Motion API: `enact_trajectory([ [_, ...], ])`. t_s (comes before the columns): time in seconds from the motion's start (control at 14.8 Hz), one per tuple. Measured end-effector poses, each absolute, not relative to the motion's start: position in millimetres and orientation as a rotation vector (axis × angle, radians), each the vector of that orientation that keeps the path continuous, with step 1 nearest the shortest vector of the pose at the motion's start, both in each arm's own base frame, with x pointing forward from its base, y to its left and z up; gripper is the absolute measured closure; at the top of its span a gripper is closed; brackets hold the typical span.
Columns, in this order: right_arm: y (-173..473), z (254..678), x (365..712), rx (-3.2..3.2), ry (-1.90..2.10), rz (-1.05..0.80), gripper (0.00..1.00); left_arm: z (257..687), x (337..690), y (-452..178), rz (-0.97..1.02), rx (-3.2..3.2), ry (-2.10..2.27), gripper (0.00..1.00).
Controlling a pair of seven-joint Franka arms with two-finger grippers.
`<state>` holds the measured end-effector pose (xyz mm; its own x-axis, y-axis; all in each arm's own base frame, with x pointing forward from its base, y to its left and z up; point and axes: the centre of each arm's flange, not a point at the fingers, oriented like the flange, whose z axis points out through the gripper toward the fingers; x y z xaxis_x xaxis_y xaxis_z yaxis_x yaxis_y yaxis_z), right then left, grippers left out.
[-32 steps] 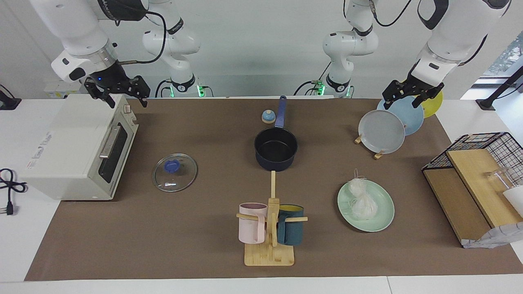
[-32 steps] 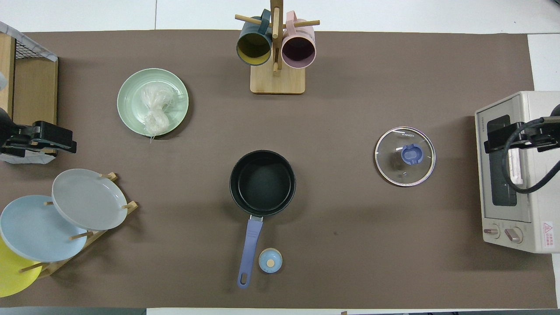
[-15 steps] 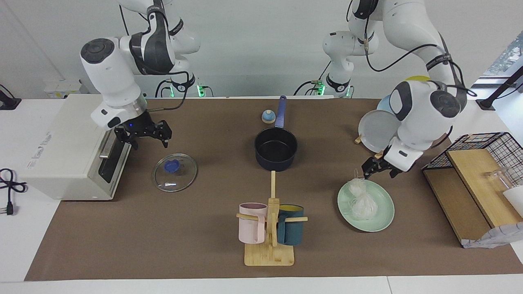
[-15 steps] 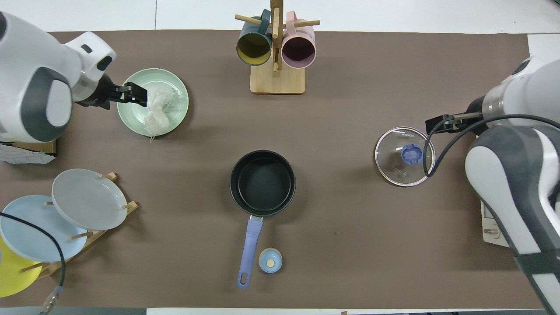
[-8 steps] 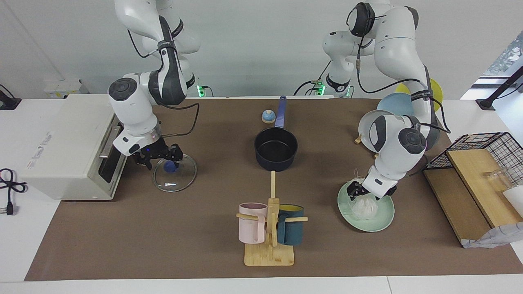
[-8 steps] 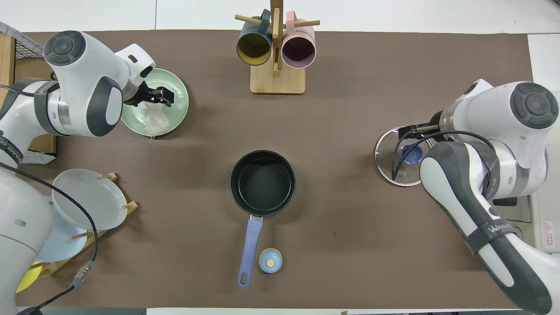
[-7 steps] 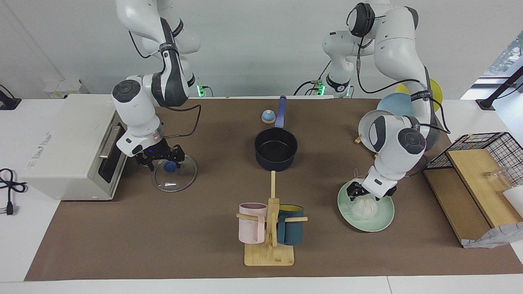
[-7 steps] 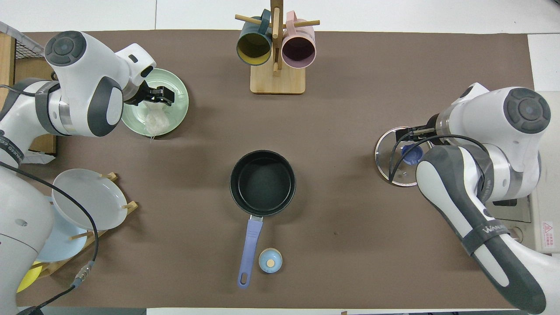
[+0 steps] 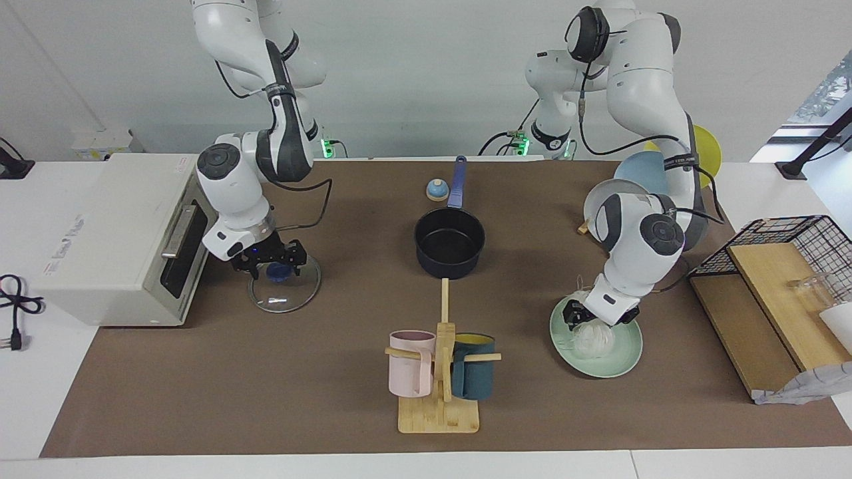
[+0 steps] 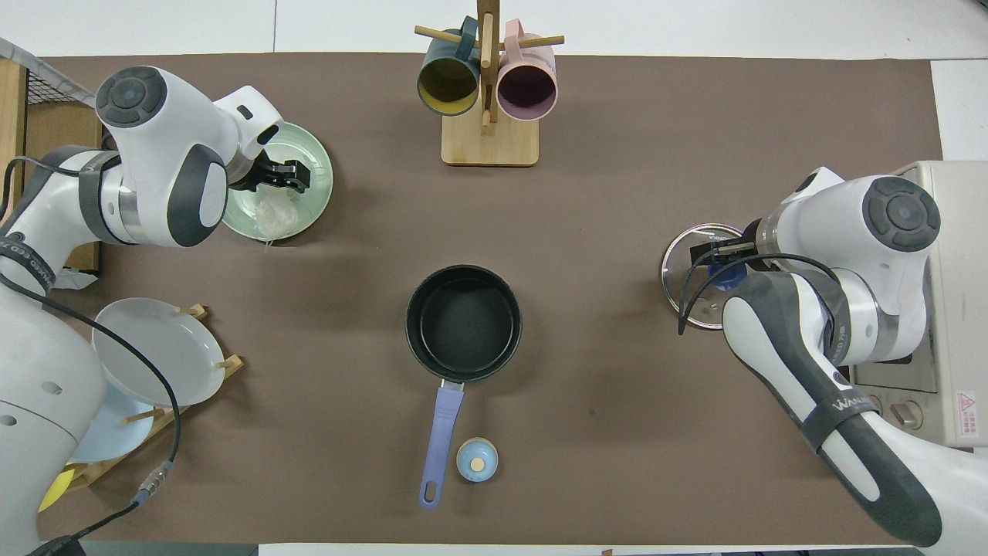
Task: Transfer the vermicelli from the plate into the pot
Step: 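Grasp the white vermicelli with the left gripper and lift it off the plate, then carry the vermicelli with the left gripper over the black saucepan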
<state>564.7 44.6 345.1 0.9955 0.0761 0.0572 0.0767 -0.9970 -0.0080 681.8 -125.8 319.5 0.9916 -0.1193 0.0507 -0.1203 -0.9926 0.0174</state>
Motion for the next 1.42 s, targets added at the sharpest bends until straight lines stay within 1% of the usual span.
enact_trajectory([
  [0.14, 44.9, 341.7, 562.5, -3.128, -0.121, -0.079, 0.00, 320.2, 682.5, -124.1, 0.081, 3.118, -0.200, 0.53],
  [0.2, 45.1, 339.5, 561.3, -3.128, -0.122, -0.079, 0.00, 320.8, 683.0, -123.0, 0.083, 3.118, -0.208, 0.67],
  [0.27, 46.6, 337.1, 560.0, -3.128, -0.126, -0.087, 0.00, 322.7, 684.1, -122.1, 0.089, 3.117, -0.217, 0.72],
  [0.47, 53.8, 327.7, 554.5, -3.127, -0.148, -0.081, 0.00, 334.3, 688.9, -120.0, 0.104, 3.117, -0.217, 0.72],
  [0.61, 54.3, 322.3, 554.4, -3.127, -0.158, -0.075, 0.00, 351.7, 690.5, -119.4, 0.089, 3.102, -0.194, 0.74],
  [0.68, 54.3, 320.7, 554.7, -3.127, -0.173, -0.074, 0.00, 368.3, 690.1, -119.3, 0.075, 3.078, -0.166, 0.76],
  [0.81, 54.0, 319.3, 555.2, -3.125, -0.210, -0.077, 0.00, 415.6, 681.3, -119.4, 0.018, 3.028, -0.121, 0.76],
  [0.95, 53.8, 319.1, 555.3, -3.125, -0.219, -0.077, 0.00, 472.2, 663.0, -123.0, -0.031, 2.999, -0.048, 0.76],
  [1.01, 53.8, 319.1, 555.3, -3.124, -0.220, -0.077, 0.02, 500.9, 651.0, -127.4, -0.040, 2.986, 0.006, 0.76],
  [1.08, 53.6, 319.3, 555.4, -3.125, -0.221, -0.078, 0.04, 528.5, 636.3, -135.0, -0.053, 2.965, 0.065, 0.76],
  [1.15, 53.2, 319.3, 555.5, -3.125, -0.221, -0.078, 0.09, 552.2, 618.7, -148.4, -0.080, 2.947, 0.110, 0.76],
  [1.22, 53.2, 319.2, 555.5, -3.125, -0.221, -0.078, 0.09, 571.8, 599.8, -166.6, -0.109, 2.943, 0.138, 0.76],
  [1.28, 52.6, 319.4, 555.7, -3.125, -0.220, -0.078, 0.17, 586.3, 580.8, -189.5, -0.134, 2.946, 0.151, 0.76],
  [1.35, 51.7, 319.6, 555.9, -3.125, -0.217, -0.079, 0.22, 594.6, 563.2, -215.5, -0.150, 2.951, 0.160, 0.76],
  [1.42, 50.8, 320.0, 556.3, -3.125, -0.215, -0.081, 0.22, 595.3, 545.2, -244.6, -0.172, 2.959, 0.159, 0.76],
])
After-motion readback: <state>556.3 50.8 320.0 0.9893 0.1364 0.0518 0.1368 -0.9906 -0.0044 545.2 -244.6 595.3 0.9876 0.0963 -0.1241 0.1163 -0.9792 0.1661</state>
